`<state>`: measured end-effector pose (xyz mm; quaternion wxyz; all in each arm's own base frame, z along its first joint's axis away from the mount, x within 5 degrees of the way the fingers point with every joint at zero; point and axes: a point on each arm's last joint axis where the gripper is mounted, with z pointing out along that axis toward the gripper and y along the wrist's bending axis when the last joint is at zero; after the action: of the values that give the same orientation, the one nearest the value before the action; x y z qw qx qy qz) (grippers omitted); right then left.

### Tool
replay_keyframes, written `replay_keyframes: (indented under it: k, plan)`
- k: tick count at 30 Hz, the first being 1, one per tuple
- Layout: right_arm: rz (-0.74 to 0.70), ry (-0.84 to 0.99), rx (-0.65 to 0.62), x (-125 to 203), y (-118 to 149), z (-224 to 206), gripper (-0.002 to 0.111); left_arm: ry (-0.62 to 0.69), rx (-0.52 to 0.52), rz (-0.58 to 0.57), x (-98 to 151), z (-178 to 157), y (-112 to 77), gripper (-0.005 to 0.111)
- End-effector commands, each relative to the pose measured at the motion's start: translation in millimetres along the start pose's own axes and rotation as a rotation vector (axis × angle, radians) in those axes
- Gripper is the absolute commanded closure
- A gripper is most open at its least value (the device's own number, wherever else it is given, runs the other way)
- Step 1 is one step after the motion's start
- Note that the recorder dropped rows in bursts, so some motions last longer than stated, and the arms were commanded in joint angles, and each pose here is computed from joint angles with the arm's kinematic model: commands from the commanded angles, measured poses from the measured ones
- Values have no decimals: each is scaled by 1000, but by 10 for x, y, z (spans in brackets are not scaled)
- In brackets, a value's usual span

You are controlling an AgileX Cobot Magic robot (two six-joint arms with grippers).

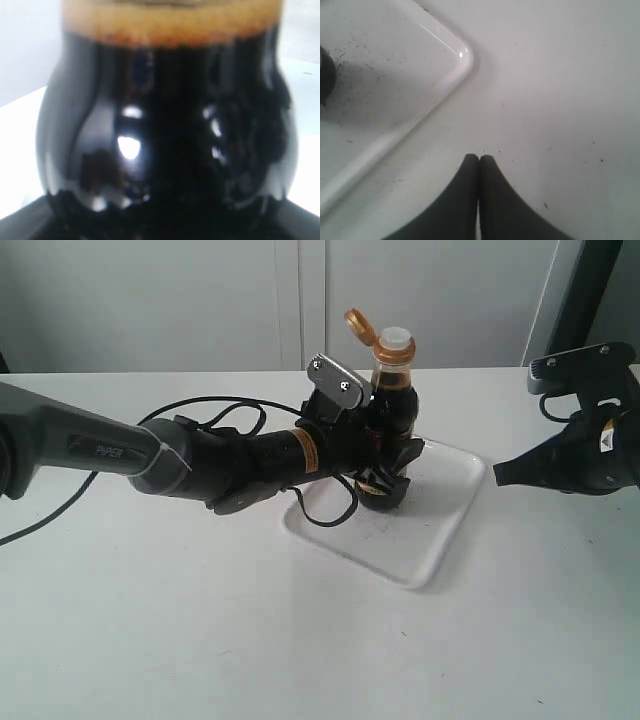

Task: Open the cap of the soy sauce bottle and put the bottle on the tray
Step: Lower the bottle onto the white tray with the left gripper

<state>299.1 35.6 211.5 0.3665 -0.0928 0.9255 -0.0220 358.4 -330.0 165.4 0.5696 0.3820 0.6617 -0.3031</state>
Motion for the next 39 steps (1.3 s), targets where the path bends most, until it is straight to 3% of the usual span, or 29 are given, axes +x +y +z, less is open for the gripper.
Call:
replay_keyframes:
  k: [1,6,9,17,21,32,39]
  plan:
    - [8,-4,3,16,-25,5,108,-50,-9,-31,-184,-8,0,107]
    - [8,-4,3,16,-25,5,108,-34,-15,-45,-169,-8,7,106]
    - [8,-4,3,16,-25,5,108,-30,-12,-56,-166,-7,4,95]
    - [8,-4,3,16,-25,5,108,-30,-11,-46,-165,-7,3,26]
    - [8,-6,3,15,-24,5,108,-29,-10,-42,-165,-7,2,3]
    - [8,-6,3,15,-24,5,108,-20,-15,-10,-181,-16,5,2]
    - [8,-6,3,15,-24,5,108,47,-55,18,-316,-96,33,2]
